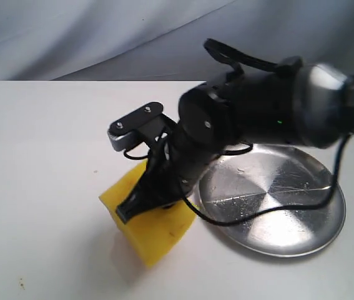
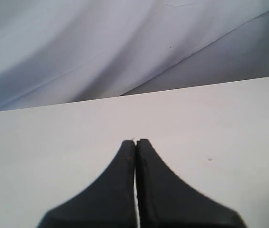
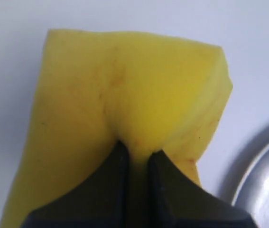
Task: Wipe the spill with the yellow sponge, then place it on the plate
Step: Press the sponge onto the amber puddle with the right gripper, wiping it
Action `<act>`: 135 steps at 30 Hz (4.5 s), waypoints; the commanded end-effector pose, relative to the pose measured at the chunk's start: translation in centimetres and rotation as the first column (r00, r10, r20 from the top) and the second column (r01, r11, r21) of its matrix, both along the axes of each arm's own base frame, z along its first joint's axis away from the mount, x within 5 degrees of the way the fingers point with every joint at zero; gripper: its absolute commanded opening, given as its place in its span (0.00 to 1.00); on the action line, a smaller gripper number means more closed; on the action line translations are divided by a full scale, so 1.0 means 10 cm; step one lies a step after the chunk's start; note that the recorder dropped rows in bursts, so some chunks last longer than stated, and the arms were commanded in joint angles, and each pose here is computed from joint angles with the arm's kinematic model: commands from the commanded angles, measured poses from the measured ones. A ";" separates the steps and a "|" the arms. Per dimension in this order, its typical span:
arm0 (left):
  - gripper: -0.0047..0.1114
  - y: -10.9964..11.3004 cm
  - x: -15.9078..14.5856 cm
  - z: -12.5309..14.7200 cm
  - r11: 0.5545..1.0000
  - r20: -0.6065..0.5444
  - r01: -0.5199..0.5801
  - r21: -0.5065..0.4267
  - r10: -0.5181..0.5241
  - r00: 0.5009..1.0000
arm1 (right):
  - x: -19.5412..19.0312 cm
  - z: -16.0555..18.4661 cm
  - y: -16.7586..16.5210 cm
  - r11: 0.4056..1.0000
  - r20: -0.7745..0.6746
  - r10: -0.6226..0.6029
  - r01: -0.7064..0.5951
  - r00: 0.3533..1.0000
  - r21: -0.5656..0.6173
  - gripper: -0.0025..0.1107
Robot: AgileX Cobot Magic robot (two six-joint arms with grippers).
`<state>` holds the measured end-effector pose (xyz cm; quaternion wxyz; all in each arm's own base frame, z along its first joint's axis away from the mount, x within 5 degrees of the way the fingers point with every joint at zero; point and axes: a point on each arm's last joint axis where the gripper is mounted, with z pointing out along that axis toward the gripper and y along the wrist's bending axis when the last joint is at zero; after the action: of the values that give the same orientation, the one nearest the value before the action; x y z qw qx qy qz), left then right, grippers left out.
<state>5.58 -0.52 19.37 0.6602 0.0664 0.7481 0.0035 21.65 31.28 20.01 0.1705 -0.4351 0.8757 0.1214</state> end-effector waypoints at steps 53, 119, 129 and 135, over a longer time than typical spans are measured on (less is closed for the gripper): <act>0.04 0.00 0.00 0.01 1.000 0.010 0.000 -0.004 0.001 1.000 | 0.15 -0.91 -0.11 0.955 -0.191 -0.033 -0.025 0.981 -0.294 0.02; 0.04 0.00 0.00 0.01 1.000 0.010 0.000 -0.004 0.001 1.000 | 0.36 -0.90 0.67 0.947 -0.145 -0.009 -0.038 0.989 -0.319 0.02; 0.04 0.00 0.00 0.01 1.000 0.010 0.000 -0.004 0.001 1.000 | 1.11 -0.80 1.10 0.972 -0.069 -0.106 0.089 0.992 -0.217 0.02; 0.04 0.00 0.00 0.01 1.000 0.010 0.000 -0.004 0.001 1.000 | 1.08 -0.68 1.14 0.989 -0.199 -0.124 0.105 0.972 -0.105 0.02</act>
<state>5.58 -0.52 19.37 0.6602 0.0664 0.7481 0.0035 32.24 42.30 13.87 0.0602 -0.3790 0.9187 0.0930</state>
